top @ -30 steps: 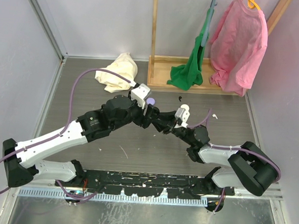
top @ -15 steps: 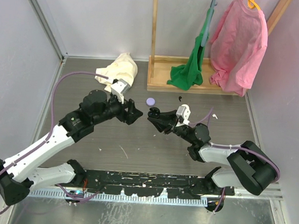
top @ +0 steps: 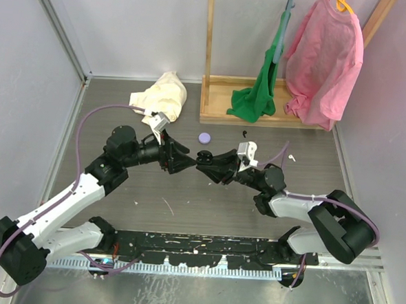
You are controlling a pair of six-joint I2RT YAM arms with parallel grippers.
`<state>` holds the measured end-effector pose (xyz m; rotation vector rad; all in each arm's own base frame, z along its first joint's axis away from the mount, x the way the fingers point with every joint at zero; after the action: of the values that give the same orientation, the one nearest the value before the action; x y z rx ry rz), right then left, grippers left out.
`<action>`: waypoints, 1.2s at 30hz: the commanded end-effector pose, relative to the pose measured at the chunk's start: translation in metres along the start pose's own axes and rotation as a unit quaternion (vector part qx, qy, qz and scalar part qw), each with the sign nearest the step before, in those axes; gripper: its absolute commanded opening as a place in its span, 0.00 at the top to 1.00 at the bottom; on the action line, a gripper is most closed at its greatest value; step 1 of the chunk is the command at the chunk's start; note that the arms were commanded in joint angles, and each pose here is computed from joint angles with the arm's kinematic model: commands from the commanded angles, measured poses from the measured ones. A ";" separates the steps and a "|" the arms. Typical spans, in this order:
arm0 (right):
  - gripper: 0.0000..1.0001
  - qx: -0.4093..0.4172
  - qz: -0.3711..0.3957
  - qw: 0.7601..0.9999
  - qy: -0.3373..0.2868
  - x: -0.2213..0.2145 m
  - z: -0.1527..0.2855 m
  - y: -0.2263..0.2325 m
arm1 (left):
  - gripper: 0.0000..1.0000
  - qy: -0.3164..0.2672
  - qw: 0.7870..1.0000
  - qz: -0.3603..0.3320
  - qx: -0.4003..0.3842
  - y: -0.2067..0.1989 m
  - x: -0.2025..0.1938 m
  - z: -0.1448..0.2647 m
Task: Insert the wireless bluetooth earbuds into the charging case
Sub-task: Close the charging case.
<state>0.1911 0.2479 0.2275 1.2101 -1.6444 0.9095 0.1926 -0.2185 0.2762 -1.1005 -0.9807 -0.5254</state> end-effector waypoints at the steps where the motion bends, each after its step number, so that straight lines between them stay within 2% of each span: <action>1: 0.99 0.043 0.019 0.998 -0.044 0.025 -0.011 0.004 | 0.39 -0.045 0.994 -0.032 -0.089 -0.024 0.020 0.000; 12: 0.99 0.094 0.006 0.994 -0.050 0.026 -0.017 0.012 | 0.55 -0.048 0.993 -0.032 -0.101 -0.027 0.024 0.001; 36: 0.97 0.120 0.002 0.991 -0.063 0.032 -0.021 0.015 | 0.77 -0.032 0.993 -0.040 -0.102 -0.024 0.018 -0.001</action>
<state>0.1788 0.2633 0.2296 1.4166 -1.4722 1.0188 0.1862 -0.2283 0.2869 -1.2437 -0.9775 -0.6077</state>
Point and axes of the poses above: each gripper's point midway between its finger pads, its own z axis back along the fingers, its own y axis along the line the jaws close on, x = y × z, the point moved 6 cm from there along z, back along the fingers, and after that the axes turned 4 degrees about z, right-handed, at the moved point
